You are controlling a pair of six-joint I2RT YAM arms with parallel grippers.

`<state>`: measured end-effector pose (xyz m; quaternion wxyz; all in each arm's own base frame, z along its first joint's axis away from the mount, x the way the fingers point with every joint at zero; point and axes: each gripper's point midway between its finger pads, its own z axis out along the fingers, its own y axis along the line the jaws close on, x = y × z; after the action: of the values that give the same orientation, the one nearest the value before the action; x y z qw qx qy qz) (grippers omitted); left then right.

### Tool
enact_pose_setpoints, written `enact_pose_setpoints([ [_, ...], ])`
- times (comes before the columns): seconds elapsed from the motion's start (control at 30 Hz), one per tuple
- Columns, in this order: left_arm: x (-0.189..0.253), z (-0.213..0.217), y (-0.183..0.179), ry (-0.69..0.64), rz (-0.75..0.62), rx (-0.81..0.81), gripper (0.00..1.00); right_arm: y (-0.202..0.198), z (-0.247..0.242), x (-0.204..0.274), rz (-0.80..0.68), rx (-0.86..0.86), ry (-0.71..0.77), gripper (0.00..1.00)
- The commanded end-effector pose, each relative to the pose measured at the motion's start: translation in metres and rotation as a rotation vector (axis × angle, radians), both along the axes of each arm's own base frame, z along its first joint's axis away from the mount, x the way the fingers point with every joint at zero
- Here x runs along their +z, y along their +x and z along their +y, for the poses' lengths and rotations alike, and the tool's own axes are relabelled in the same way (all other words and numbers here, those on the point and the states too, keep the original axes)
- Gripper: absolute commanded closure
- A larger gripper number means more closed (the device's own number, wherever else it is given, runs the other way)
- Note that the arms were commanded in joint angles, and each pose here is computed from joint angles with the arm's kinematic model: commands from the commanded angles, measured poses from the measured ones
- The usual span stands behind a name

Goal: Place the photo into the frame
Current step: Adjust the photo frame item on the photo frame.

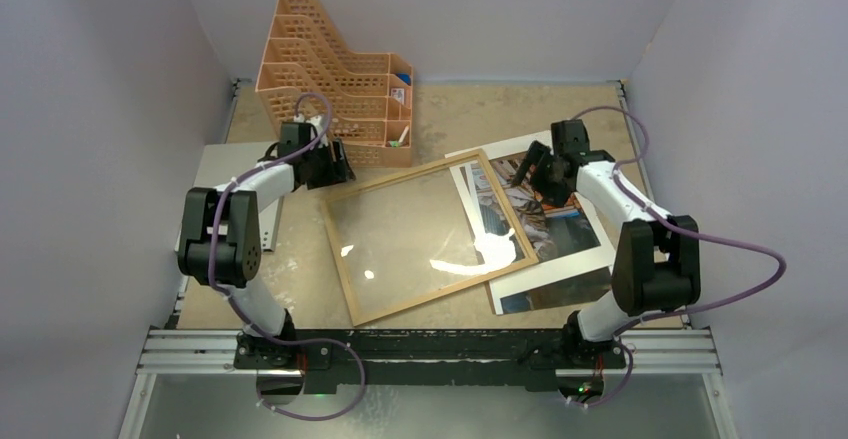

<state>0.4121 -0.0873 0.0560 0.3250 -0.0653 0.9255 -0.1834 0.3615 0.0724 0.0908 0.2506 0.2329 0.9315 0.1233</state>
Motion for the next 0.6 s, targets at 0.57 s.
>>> enact_pose_setpoints([
  [0.57,0.0,-0.005,0.004,-0.003,-0.059,-0.054,0.35,-0.141,0.02,-0.053,0.427,0.027,0.134,0.05],
])
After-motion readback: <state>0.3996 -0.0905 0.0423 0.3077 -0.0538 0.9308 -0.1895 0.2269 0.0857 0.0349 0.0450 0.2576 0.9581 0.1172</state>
